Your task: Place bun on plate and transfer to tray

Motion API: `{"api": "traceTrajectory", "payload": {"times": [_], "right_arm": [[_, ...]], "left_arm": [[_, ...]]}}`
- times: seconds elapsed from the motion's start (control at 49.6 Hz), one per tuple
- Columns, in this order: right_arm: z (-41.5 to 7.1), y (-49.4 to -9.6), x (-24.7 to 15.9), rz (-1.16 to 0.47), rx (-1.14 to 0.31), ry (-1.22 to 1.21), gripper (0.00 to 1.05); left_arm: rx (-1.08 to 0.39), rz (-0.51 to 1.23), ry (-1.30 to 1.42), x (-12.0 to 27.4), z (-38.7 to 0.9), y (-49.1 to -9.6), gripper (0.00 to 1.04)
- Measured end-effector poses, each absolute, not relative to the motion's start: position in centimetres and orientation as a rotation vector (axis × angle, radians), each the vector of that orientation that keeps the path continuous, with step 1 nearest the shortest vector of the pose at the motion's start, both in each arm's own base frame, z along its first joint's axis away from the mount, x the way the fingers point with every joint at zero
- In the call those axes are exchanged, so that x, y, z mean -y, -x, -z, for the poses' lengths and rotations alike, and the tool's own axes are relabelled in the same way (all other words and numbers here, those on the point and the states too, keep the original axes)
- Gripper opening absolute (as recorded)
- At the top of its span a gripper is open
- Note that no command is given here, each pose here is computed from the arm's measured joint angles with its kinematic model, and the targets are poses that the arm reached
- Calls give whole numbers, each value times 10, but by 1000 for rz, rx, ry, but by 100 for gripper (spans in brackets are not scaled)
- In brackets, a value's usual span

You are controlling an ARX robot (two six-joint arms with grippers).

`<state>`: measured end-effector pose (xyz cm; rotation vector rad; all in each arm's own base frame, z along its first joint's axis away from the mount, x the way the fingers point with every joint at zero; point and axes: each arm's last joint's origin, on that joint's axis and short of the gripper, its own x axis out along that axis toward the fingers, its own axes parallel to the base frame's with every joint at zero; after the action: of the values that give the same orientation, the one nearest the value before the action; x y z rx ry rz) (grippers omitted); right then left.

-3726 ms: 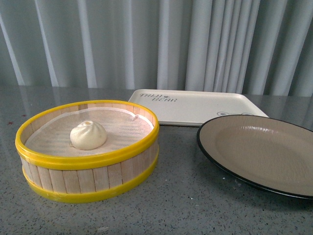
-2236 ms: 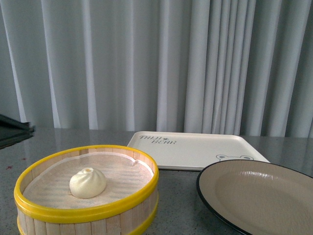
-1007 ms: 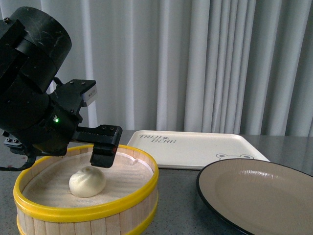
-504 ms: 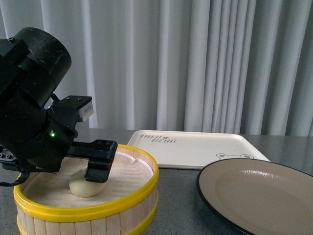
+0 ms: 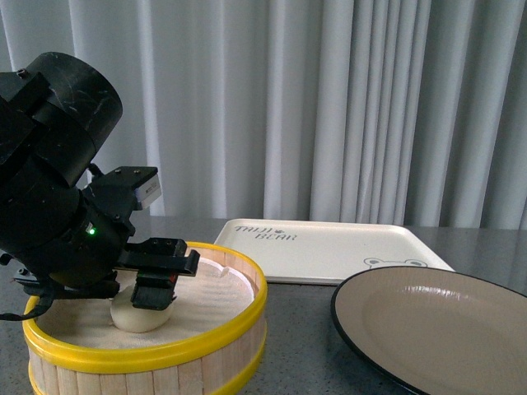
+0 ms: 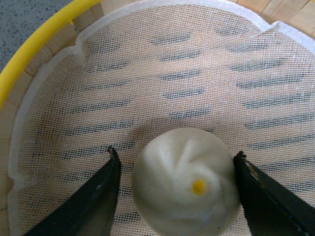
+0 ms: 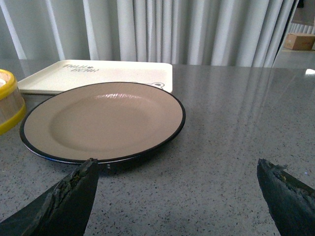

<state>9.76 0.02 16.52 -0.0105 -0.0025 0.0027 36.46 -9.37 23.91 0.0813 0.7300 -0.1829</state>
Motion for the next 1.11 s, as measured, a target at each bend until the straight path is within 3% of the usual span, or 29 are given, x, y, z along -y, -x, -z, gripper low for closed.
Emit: {"api": "traceTrajectory", "payload": {"times": [0.181, 0.383, 0.584, 0.947, 1.108], "right_arm": [[-165, -98, 0, -3, 2, 10, 96], [-165, -98, 0, -3, 2, 10, 96], [-165, -98, 0, -3, 2, 10, 96], [-165, -98, 0, -3, 2, 10, 96], [-165, -98, 0, -3, 2, 10, 96]], "left_arm": [[-663, 227, -49, 97, -251, -358, 31], [-571, 279, -36, 106, -268, -354, 6], [-519, 408, -49, 138, -276, -350, 5], [-408, 696, -149, 239, -291, -356, 5], [-451, 752, -244, 271, -283, -362, 5]]}}
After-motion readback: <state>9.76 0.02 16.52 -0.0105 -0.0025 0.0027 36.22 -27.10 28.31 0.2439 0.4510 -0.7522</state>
